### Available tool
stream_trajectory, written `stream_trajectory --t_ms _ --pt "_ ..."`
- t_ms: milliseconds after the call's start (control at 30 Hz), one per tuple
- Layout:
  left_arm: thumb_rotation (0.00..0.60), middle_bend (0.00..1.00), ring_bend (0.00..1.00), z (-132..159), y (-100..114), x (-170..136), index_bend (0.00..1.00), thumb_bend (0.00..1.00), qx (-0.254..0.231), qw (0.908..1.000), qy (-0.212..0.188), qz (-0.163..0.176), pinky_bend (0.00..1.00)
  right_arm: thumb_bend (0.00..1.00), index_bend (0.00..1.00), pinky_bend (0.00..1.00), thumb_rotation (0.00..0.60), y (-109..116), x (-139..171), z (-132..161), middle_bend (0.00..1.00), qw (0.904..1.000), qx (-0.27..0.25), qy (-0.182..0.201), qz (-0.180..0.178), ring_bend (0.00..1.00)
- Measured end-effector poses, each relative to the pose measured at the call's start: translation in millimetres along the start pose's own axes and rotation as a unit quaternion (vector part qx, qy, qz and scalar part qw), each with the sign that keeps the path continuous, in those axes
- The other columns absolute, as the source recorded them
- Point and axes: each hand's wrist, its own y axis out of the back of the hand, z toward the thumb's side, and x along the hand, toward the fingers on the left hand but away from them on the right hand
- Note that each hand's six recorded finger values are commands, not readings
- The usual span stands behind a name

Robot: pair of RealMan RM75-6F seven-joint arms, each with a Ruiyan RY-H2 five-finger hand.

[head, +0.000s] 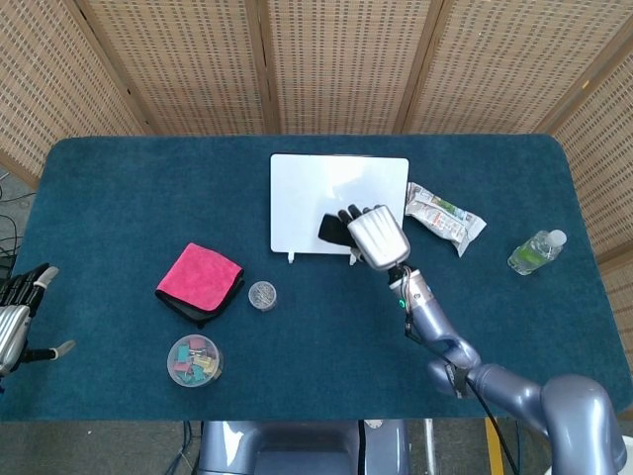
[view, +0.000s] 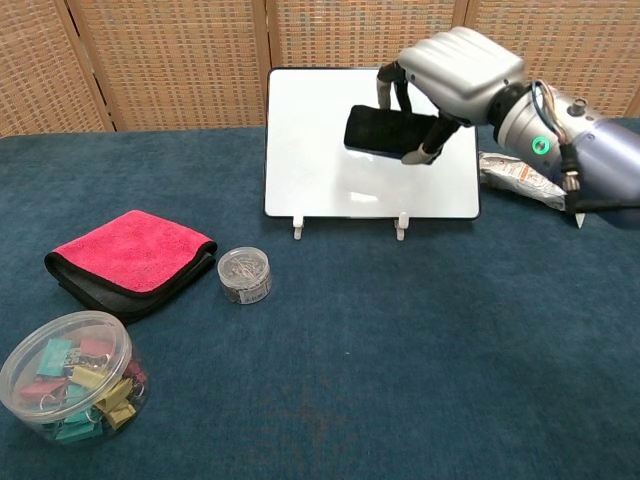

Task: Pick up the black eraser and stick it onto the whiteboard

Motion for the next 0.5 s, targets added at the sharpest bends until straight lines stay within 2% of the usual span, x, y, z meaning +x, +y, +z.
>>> stream_trajectory --t_ms 167,433,500 --pt "0.6 0.0 0.0 -5 -1 4 0.0 0.0 -0.001 0.9999 0.013 -0.002 0.0 0.47 0.59 0.79 0.6 -4 -24 -11 0.68 0.9995 0.022 -0.023 -0.007 0.75" --pt "0.6 0.0 0.0 -8 0 8 0.0 0.0 -0.003 0.9998 0.02 0.0 0.0 0.47 0.59 0.79 0.6 -19 -39 -7 0.68 0.9991 0.015 -0.039 0.005 0.75" --pt "0.6 0.0 0.0 -8 0 9 0.0 0.0 -0.004 0.9998 0.021 -0.001 0.0 0.42 0.59 0.79 0.6 -22 -41 -4 0.66 0.9992 0.008 -0.039 0.007 0.75"
